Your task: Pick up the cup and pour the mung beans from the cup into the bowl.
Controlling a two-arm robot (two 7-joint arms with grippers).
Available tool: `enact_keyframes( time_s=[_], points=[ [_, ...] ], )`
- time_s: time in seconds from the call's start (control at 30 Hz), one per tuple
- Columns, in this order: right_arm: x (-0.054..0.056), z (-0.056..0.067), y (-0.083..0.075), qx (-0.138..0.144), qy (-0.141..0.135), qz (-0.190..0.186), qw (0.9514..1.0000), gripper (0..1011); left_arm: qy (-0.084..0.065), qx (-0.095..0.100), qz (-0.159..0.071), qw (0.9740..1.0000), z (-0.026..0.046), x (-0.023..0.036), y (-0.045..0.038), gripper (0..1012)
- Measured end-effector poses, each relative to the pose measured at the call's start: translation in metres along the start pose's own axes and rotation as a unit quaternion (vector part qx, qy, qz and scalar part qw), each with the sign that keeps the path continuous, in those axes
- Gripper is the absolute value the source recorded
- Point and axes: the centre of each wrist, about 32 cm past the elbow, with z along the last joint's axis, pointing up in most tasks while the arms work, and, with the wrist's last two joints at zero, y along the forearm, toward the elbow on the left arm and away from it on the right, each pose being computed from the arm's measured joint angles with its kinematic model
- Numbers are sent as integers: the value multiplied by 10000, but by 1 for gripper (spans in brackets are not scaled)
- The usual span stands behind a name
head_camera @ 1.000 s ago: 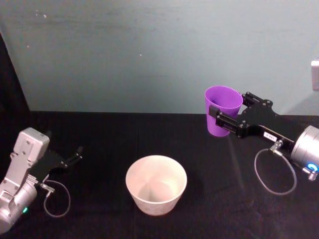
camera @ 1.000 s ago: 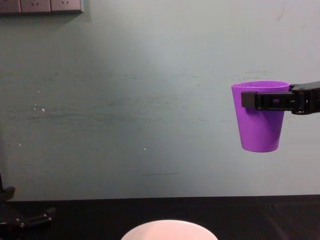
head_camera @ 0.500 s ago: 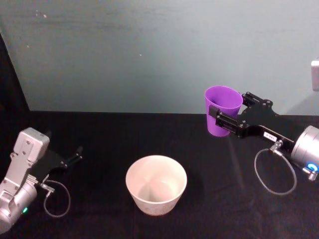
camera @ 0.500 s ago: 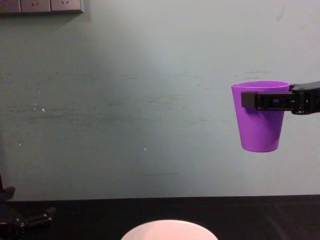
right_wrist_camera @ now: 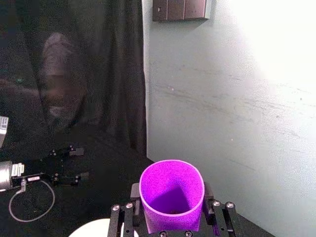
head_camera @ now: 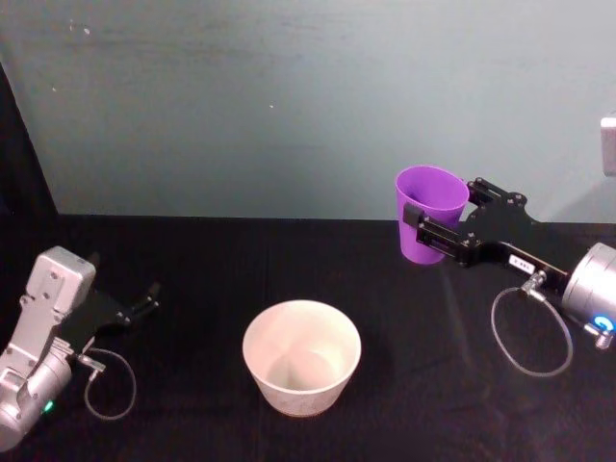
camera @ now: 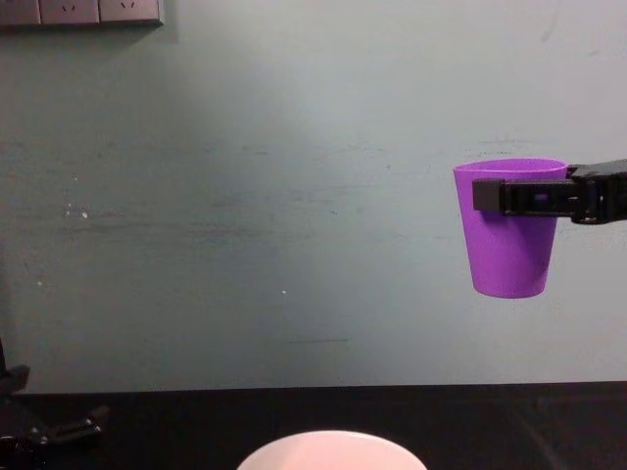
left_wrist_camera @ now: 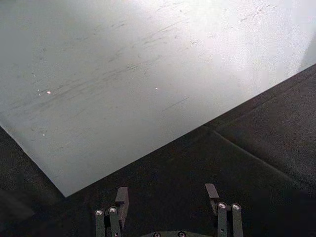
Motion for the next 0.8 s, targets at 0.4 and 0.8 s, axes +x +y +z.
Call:
enact_keyframes(
  time_s=[0.4, 0.8],
  points=[
    [0, 0, 0, 0, 1, 0, 10000, 723, 0, 0, 0, 10000, 0, 0, 0, 1003],
    [0, 0, 0, 0, 0, 0, 10000, 723, 0, 0, 0, 10000, 0, 0, 0, 1004]
  ],
)
